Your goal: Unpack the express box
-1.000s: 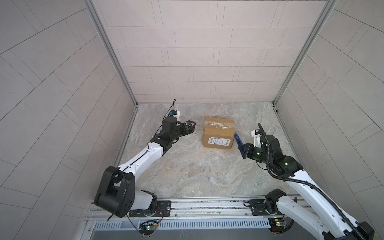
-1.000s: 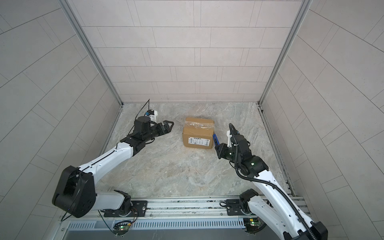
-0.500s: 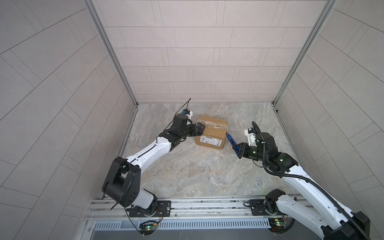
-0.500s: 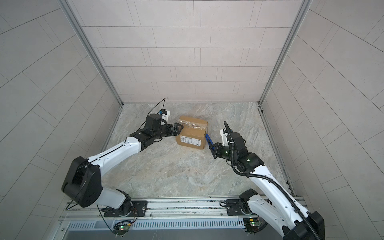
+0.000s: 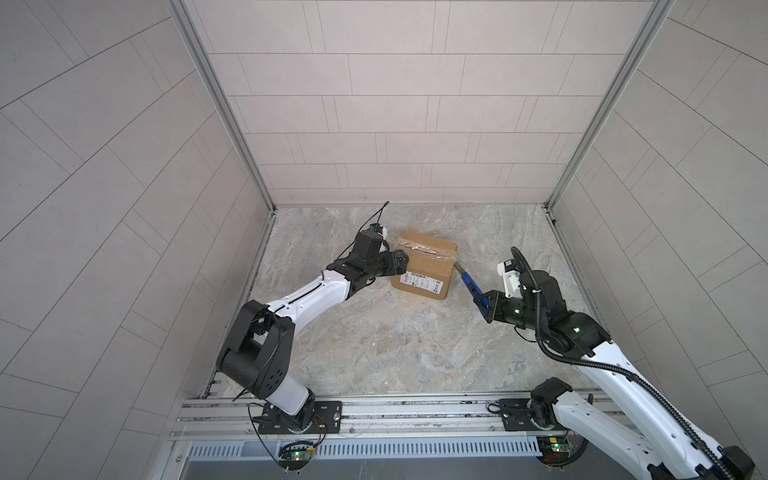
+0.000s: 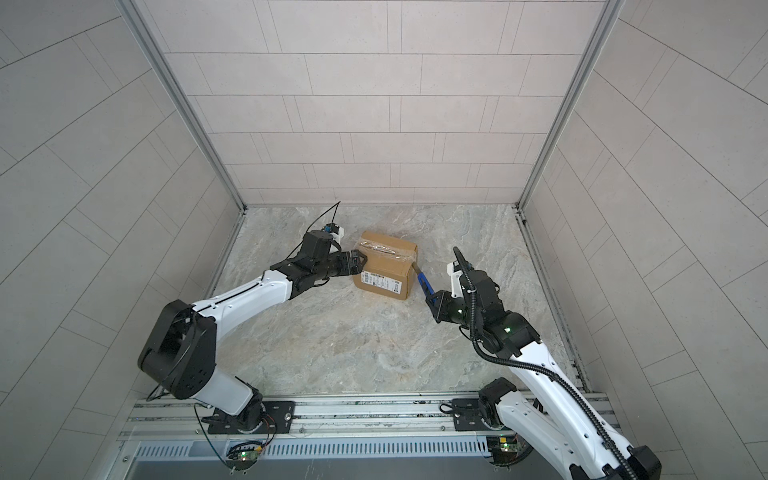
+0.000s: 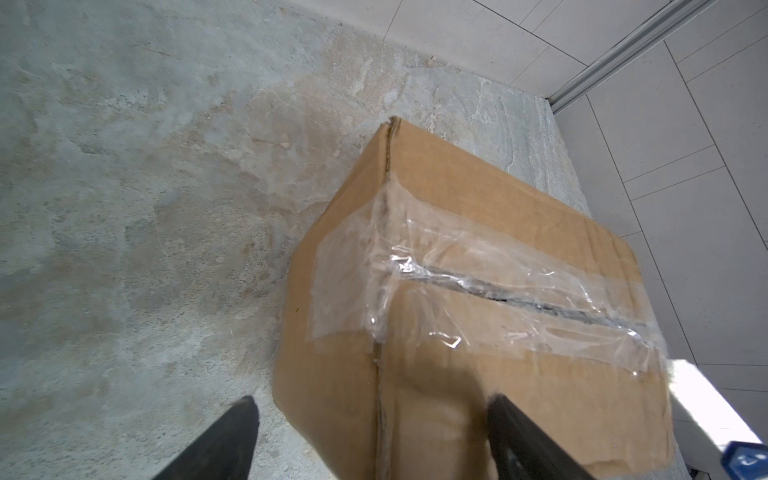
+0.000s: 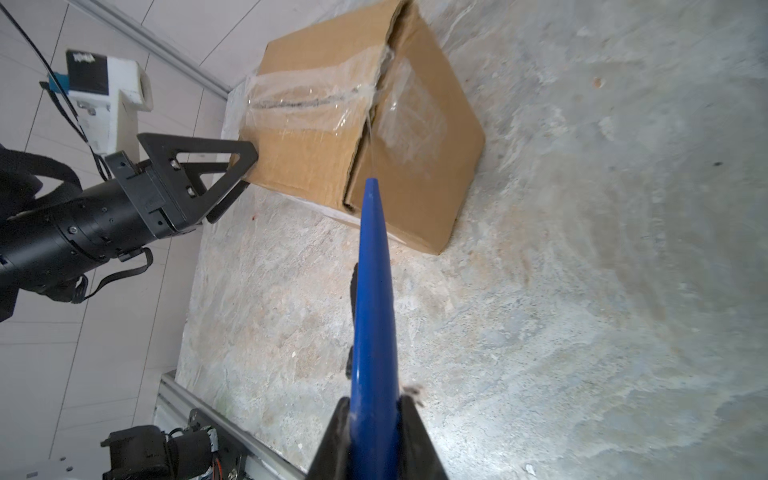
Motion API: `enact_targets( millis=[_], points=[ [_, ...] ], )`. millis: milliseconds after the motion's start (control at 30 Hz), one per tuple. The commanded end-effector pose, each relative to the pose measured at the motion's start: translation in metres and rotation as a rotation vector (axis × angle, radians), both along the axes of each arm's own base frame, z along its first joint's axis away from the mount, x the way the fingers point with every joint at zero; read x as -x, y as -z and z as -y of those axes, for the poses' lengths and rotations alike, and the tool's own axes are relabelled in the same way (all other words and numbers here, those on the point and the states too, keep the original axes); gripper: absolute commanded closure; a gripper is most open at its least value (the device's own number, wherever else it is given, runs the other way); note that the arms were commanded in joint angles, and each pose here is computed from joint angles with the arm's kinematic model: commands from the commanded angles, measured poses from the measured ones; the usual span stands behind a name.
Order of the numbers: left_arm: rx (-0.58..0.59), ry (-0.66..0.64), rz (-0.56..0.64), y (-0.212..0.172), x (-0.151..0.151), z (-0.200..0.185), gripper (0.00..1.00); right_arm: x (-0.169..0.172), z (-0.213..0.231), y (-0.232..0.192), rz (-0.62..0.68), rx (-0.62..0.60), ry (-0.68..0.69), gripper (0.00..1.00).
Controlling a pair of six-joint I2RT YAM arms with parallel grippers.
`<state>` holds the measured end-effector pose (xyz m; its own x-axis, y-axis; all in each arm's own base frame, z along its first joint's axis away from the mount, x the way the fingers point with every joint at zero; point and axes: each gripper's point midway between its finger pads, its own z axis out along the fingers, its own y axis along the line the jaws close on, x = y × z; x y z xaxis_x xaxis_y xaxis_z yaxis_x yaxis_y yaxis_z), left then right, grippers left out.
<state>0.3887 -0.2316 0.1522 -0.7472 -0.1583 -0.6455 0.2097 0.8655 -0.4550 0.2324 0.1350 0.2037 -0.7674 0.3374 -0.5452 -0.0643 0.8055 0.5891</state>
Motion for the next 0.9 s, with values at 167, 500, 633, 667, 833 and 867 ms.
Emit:
enact_targets(
  millis=[167, 500, 633, 667, 833, 867],
  points=[
    [-0.052, -0.026, -0.036, 0.015, 0.007, -0.019, 0.11, 0.005, 0.035, 0.000, -0.002, 0.086, 0.111, 1.00],
    [0.104, 0.022, 0.056, -0.029, 0.009, -0.013, 0.07, -0.037, -0.004, -0.005, 0.028, 0.037, -0.023, 1.00],
    [0.148, 0.041, 0.043, -0.023, 0.011, -0.007, 0.07, -0.049, -0.010, -0.004, 0.028, 0.055, -0.056, 1.00],
    [0.164, 0.042, 0.043, -0.021, 0.012, -0.005, 0.07, -0.052, -0.011, -0.003, 0.030, 0.066, -0.061, 1.00],
    [0.241, 0.062, 0.021, -0.010, 0.017, 0.006, 0.07, -0.071, -0.021, -0.001, 0.041, 0.068, -0.085, 1.00],
    [0.249, 0.065, 0.021, -0.009, 0.020, 0.008, 0.07, -0.076, -0.023, -0.002, 0.047, 0.064, -0.091, 1.00]
  ],
)
